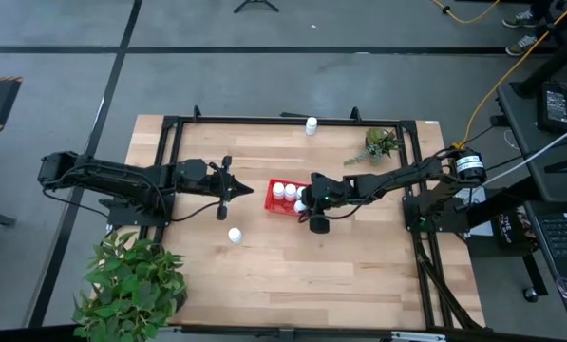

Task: Pick and place pill bottles into a basket
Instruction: Put the white pill bottle into the red basket

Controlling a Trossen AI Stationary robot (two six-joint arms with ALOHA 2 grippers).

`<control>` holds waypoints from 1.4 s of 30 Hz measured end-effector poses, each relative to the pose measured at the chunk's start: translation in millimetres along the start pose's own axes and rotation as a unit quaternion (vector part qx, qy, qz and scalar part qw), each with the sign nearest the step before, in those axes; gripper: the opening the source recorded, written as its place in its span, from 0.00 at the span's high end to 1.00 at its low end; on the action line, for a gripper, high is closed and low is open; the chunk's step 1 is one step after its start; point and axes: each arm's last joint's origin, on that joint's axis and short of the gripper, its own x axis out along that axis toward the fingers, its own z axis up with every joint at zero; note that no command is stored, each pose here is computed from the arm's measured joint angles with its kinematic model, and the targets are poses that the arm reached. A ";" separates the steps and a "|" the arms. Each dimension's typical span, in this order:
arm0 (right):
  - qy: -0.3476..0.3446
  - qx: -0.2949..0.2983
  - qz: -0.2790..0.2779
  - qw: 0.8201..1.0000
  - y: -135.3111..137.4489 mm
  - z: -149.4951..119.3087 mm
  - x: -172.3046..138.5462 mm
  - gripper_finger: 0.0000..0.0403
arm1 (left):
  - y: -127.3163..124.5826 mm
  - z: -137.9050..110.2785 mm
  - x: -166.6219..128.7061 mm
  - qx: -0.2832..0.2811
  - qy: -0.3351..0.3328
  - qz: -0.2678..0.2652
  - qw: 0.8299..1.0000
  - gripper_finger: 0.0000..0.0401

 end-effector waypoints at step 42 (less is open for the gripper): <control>-0.140 -0.042 -0.040 0.989 -6.2 17.6 -89.1 0.99 | 0.0 0.4 0.0 0.042 -0.002 0.000 0.999 0.90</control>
